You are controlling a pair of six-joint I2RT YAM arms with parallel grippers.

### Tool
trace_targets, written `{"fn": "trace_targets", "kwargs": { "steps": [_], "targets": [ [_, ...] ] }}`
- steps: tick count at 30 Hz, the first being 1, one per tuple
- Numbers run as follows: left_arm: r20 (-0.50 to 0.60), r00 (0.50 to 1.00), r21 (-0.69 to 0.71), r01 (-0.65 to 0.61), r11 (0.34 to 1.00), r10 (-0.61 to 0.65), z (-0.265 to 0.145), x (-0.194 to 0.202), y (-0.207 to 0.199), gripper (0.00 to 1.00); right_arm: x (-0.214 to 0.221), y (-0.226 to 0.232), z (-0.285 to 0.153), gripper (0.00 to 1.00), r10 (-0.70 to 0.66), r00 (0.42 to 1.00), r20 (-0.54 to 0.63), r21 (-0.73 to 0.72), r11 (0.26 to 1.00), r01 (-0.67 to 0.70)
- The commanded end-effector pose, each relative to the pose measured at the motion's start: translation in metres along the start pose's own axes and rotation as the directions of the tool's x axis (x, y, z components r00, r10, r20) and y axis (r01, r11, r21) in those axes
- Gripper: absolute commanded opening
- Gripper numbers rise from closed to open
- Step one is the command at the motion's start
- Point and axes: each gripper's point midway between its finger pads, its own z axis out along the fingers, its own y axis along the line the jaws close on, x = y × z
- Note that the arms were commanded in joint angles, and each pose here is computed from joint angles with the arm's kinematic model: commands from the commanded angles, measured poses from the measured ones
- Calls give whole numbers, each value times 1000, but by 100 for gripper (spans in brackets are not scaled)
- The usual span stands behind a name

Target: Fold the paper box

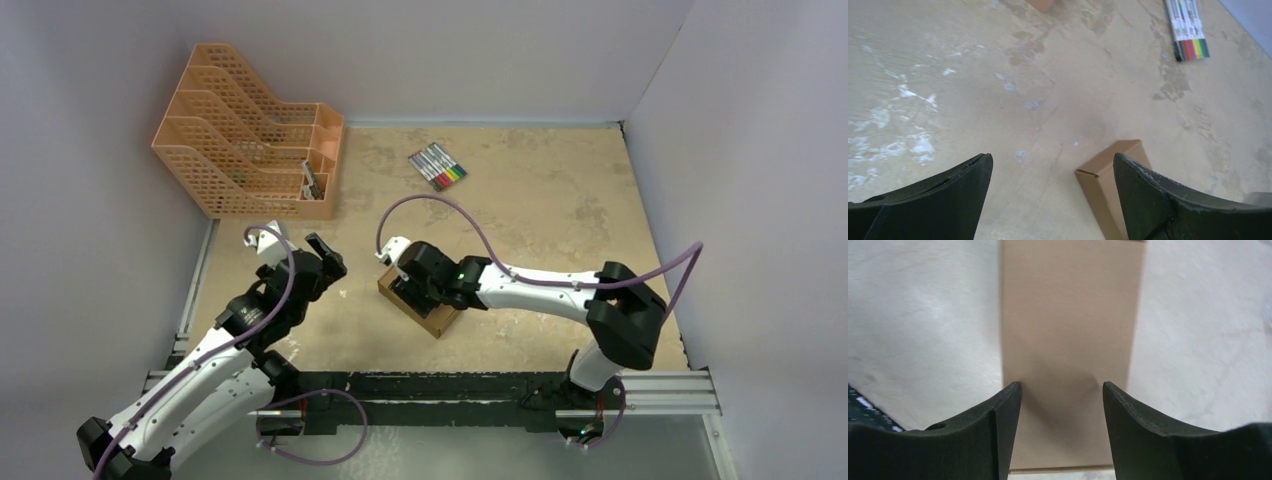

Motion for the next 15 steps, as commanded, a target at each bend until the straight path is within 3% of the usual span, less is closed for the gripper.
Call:
{"fn": "trace_targets", "kwargs": {
  "steps": [1,6,8,12,15],
  "targets": [
    [133,990,-109,-26,994,40,-7,-34,17,93,1,-45,-21,65,130,991,29,110,985,-133],
    [194,980,-152,-23,988,52,-12,-54,21,97,-15,-86,-45,71,262,955,137,137,950,-280],
    [207,976,-171,-36,985,71,-13,-59,23,99,-12,-112,-53,80,319,933,169,182,920,-347],
    [201,974,-230,-57,972,104,0,-64,32,100,12,-185,-75,98,459,855,242,310,798,-517],
    [170,984,-275,-9,961,58,18,-69,49,100,32,-228,-97,99,519,800,301,394,697,-600]
  ]
}}
